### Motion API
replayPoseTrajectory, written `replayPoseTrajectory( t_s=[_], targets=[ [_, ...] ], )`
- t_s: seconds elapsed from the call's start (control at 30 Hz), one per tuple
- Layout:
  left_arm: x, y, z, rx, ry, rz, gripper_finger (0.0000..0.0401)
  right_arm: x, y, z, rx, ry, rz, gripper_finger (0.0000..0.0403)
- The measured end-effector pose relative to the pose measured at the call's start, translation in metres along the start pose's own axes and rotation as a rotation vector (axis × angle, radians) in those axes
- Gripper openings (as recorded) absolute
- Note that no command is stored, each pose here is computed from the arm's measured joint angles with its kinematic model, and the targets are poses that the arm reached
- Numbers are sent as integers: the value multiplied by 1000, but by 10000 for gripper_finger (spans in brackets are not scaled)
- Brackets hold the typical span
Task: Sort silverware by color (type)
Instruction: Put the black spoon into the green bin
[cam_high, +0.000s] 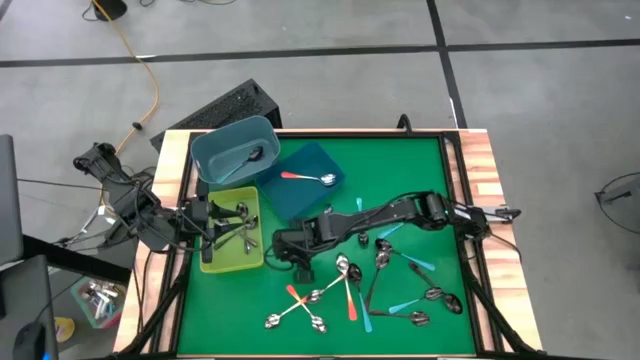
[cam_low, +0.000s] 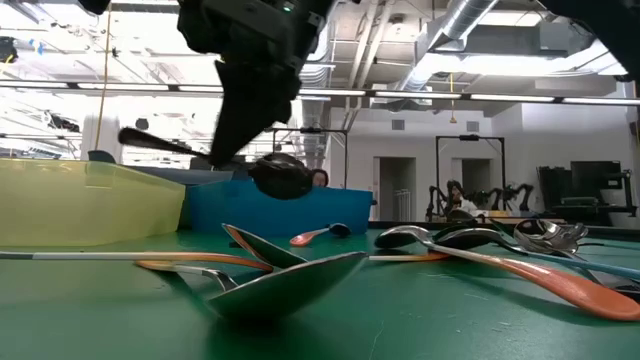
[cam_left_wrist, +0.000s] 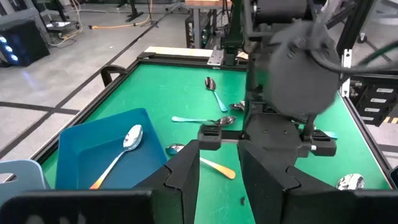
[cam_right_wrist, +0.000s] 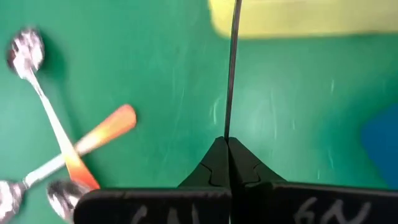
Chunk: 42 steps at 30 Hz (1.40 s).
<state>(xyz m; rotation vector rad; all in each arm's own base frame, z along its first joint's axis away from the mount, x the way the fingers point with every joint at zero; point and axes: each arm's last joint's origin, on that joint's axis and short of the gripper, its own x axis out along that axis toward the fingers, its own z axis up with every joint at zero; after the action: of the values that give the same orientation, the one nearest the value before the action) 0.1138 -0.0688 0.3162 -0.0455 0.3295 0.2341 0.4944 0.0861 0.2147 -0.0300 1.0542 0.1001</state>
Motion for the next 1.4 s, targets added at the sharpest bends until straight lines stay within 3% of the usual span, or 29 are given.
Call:
replayPoseTrajectory(
  t_s=[0.23, 0.4, 0.57, 0.97, 1.4],
  targets=[
    [0, 0, 0, -10, 0, 0, 101, 0, -25, 8, 151, -64, -7, 1],
    [0, 0, 0, -10, -1, 1, 101, -1, -41, 13, 225, -113, 47, 1],
    [0, 0, 0, -10, -1, 1, 101, -3, -46, 22, 230, -201, 122, 1],
    [0, 0, 0, -10, -1, 2, 101, -9, -71, 35, 293, -345, 167, 0],
    [0, 0, 0, -3, -1, 3, 101, -14, -98, 42, 320, -442, 150, 0]
  ],
)
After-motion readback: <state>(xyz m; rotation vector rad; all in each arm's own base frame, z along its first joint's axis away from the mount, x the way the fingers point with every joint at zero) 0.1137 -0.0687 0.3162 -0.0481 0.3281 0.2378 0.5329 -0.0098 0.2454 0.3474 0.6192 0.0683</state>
